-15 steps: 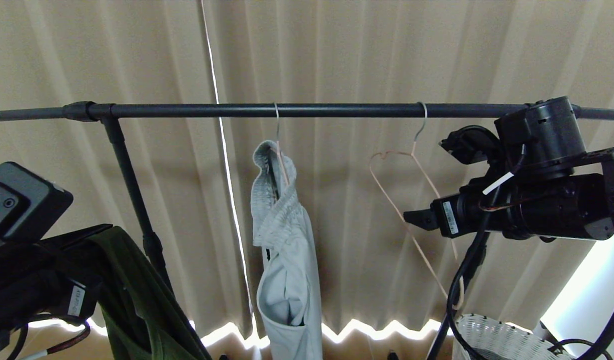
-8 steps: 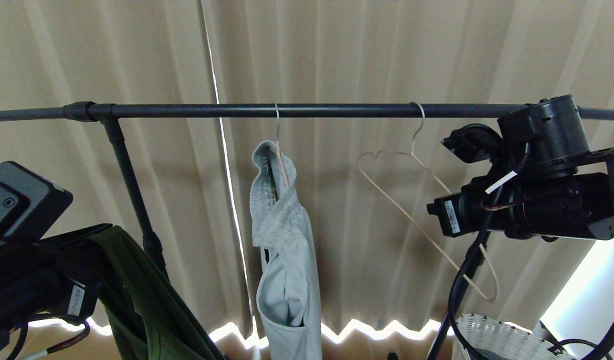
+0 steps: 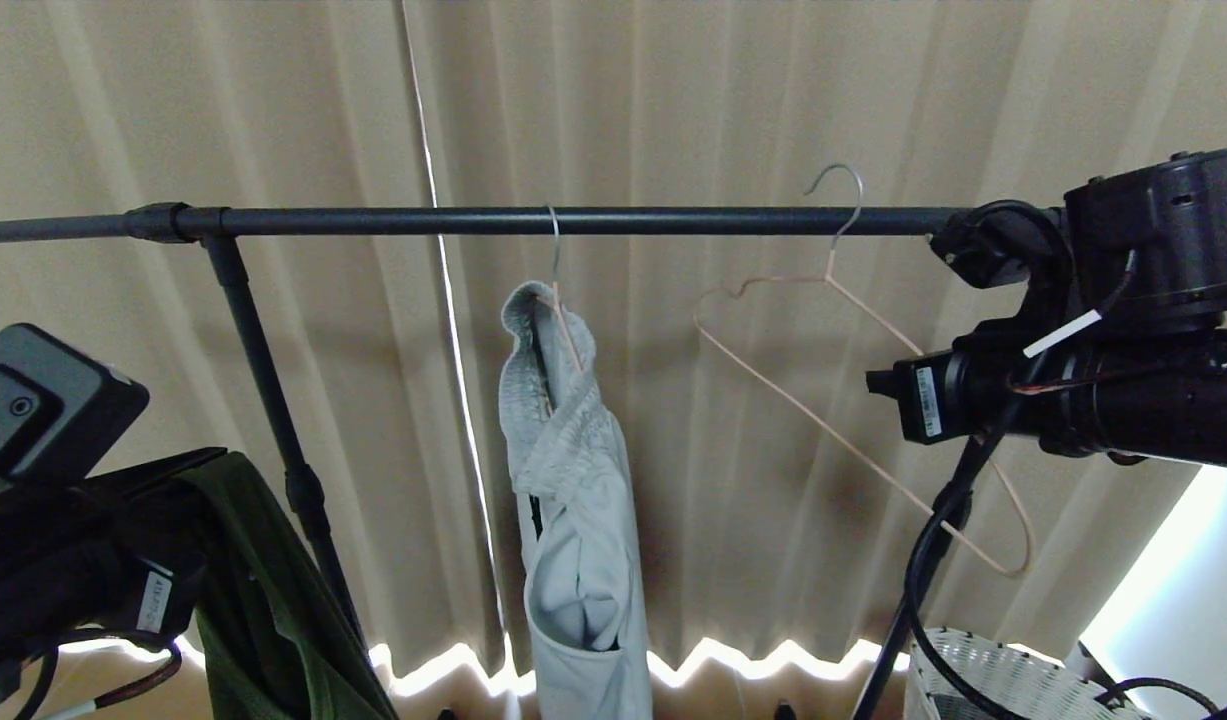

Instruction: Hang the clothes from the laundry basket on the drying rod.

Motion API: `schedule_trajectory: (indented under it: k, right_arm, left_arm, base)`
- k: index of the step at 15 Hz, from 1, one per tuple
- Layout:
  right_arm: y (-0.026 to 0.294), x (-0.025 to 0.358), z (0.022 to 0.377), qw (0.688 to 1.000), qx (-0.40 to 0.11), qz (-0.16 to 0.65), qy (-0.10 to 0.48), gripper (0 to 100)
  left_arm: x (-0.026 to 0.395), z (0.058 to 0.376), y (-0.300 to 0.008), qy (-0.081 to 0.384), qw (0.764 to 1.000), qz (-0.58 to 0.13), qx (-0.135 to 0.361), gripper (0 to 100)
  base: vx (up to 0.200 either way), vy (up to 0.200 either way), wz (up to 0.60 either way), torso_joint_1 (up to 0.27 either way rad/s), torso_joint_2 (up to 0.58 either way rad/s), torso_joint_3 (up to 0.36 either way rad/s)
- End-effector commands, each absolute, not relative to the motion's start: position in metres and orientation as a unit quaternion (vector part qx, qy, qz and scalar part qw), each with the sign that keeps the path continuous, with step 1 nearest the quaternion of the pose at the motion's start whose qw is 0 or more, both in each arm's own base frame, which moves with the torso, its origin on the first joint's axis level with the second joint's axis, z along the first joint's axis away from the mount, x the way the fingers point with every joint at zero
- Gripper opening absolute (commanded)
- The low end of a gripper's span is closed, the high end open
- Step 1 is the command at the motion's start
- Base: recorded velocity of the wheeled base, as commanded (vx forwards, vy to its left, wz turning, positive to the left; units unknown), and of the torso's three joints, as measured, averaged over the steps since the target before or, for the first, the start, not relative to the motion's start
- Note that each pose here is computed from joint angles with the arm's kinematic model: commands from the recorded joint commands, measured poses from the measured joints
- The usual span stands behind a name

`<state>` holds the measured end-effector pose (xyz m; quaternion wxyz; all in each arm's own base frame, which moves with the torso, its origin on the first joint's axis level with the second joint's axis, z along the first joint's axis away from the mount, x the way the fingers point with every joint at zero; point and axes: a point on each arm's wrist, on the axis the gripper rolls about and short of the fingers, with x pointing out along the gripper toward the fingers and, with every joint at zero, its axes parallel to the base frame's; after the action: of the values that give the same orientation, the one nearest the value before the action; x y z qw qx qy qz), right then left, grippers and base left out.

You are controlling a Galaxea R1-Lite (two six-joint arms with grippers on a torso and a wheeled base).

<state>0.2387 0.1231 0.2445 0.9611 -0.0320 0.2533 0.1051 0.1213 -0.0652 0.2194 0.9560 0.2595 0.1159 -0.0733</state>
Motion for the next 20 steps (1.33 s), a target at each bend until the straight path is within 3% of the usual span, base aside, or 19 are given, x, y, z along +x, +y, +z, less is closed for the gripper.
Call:
schedule_trajectory:
  k: [1, 7, 20]
  right_arm:
    - [0.114, 0.222, 0.256, 0.967, -0.023, 0.108, 0.231, 0]
    - [0.09, 0.178, 0.256, 0.97, -0.015, 0.113, 0.216, 0]
    - [0.08, 0.16, 0.249, 0.971, -0.013, 0.113, 0.21, 0]
  left_arm:
    - [0.122, 0.219, -0.065, 0.117, 0.956, -0.073, 0.26, 0]
    - [0.122, 0.218, -0.065, 0.12, 0.955, -0.071, 0.261, 0]
    - [0.125, 0.211, -0.062, 0.136, 0.953, -0.06, 0.265, 0]
  base:
    - [0.0, 0.0, 0.0, 0.0, 0.0, 0.0]
    - [0.0, 0.0, 0.0, 0.0, 0.0, 0.0]
    - [-0.2, 0.0, 0.0, 0.003, 0.0, 0.005]
